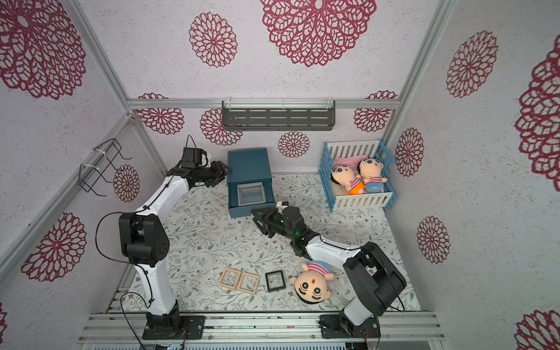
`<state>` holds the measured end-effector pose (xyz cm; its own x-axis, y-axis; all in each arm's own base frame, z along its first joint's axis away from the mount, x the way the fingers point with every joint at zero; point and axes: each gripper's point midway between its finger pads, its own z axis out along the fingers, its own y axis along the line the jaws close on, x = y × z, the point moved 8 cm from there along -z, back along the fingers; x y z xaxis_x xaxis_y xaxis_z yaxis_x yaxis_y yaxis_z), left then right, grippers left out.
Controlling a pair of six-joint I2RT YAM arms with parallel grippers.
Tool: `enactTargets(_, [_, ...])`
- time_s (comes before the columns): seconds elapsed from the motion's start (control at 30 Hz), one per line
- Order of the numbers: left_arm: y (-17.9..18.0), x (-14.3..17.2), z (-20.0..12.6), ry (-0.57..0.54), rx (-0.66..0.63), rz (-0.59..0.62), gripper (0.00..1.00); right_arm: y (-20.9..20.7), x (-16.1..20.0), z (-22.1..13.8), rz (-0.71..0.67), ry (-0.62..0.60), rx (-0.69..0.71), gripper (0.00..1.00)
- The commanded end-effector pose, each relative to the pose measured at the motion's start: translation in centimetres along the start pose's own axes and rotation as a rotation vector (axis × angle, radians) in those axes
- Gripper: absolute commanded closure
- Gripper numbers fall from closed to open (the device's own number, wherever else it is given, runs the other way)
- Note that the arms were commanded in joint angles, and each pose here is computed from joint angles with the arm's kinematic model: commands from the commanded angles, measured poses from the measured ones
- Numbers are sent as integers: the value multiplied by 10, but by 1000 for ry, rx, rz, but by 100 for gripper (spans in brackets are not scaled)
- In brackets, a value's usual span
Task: Place the brooch boxes into the drawer by color
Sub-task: Close the drawer in the storage box.
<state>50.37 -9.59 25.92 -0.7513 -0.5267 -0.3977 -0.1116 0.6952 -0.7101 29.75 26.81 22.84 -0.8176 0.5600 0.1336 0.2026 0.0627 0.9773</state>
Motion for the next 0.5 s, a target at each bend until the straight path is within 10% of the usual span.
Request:
enactTargets(0.0, [1, 1, 4, 8, 0, -1, 40, 8, 0, 3, 5, -13, -64, 57])
enactTargets(0.47, [-4, 4, 6, 16, 7, 5, 40, 1, -6, 12, 32, -35, -48, 66])
